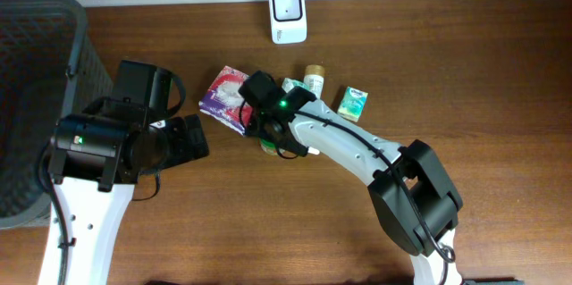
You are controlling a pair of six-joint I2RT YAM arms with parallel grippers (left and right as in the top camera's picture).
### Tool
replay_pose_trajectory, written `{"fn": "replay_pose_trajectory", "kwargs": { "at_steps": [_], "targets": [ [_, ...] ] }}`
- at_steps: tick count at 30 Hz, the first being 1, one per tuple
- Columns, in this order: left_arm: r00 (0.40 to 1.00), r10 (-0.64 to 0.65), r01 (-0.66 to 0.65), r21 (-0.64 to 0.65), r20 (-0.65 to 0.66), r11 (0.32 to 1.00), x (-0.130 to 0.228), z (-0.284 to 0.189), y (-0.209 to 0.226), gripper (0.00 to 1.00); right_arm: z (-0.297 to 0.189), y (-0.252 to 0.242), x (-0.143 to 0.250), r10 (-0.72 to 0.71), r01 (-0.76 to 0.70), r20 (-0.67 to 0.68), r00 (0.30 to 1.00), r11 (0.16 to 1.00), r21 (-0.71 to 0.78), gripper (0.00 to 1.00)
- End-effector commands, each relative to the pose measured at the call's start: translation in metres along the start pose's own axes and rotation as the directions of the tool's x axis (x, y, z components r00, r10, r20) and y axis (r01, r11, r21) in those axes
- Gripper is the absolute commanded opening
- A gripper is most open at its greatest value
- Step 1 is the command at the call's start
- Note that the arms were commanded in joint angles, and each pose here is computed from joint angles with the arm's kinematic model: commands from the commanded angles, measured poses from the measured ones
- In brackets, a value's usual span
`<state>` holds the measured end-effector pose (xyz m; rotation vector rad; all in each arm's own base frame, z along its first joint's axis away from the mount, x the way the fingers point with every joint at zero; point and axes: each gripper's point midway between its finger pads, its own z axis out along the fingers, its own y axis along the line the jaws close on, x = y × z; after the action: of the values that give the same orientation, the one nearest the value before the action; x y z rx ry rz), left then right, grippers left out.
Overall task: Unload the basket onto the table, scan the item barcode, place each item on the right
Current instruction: 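Grasp the green-capped bottle with the right gripper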
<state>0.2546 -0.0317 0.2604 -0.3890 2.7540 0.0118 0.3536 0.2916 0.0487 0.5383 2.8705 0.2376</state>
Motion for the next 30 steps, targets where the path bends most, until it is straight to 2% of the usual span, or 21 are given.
{"fn": "replay_pose_trajectory", "kwargs": {
  "at_steps": [1, 6, 11, 16, 18, 21, 24, 29, 30],
  "targets": [
    [1.000, -0.008, 0.008, -0.004, 0.011, 1.000, -0.001, -0.001, 0.001, 0.99, -0.001, -0.022, -0.016, 0.015, -0.015, 0.006, 1.000, 0.998, 0.065, 0.95],
    [1.000, -0.007, 0.007, -0.004, 0.011, 1.000, -0.001, -0.001, 0.001, 0.99, -0.001, -0.047, -0.036, -0.068, 0.072, -0.058, 0.996, 0.995, 0.070, 0.95],
    [1.000, -0.008, 0.008, -0.004, 0.011, 1.000, -0.001, -0.001, 0.001, 0.99, -0.012, -0.016, -0.024, -0.302, 0.292, -0.120, 0.946, 0.952, -0.093, 0.95],
    [1.000, -0.007, 0.007, -0.004, 0.011, 1.000, -0.001, -0.001, 0.001, 0.99, -0.012, -0.023, -0.019, -0.297, 0.289, -0.147, 0.943, 0.954, -0.073, 0.95],
    [1.000, -0.008, 0.008, -0.004, 0.011, 1.000, -0.001, -0.001, 0.001, 0.99, -0.012, -0.036, -0.014, -0.252, 0.255, -0.175, 0.952, 0.967, -0.009, 0.95],
    [1.000, -0.007, 0.007, -0.004, 0.011, 1.000, -0.001, -0.001, 0.001, 0.99, -0.011, -0.035, -0.002, -0.281, 0.288, -0.179, 0.943, 0.958, 0.012, 0.95],
    [1.000, -0.007, 0.007, -0.004, 0.011, 1.000, -0.001, -0.001, 0.001, 0.99, -0.011, -0.046, -0.009, -0.185, 0.196, -0.093, 0.978, 0.971, 0.139, 0.95],
    [1.000, -0.007, 0.007, -0.004, 0.011, 1.000, -0.001, -0.001, 0.001, 0.99, -0.010, -0.042, -0.011, -0.090, 0.098, -0.070, 0.994, 0.986, 0.132, 0.95],
    [1.000, -0.007, 0.007, -0.004, 0.011, 1.000, -0.001, -0.001, 0.001, 0.99, -0.010, -0.041, -0.010, -0.023, 0.032, -0.070, 0.997, 0.991, 0.129, 0.95]
  ]
}}
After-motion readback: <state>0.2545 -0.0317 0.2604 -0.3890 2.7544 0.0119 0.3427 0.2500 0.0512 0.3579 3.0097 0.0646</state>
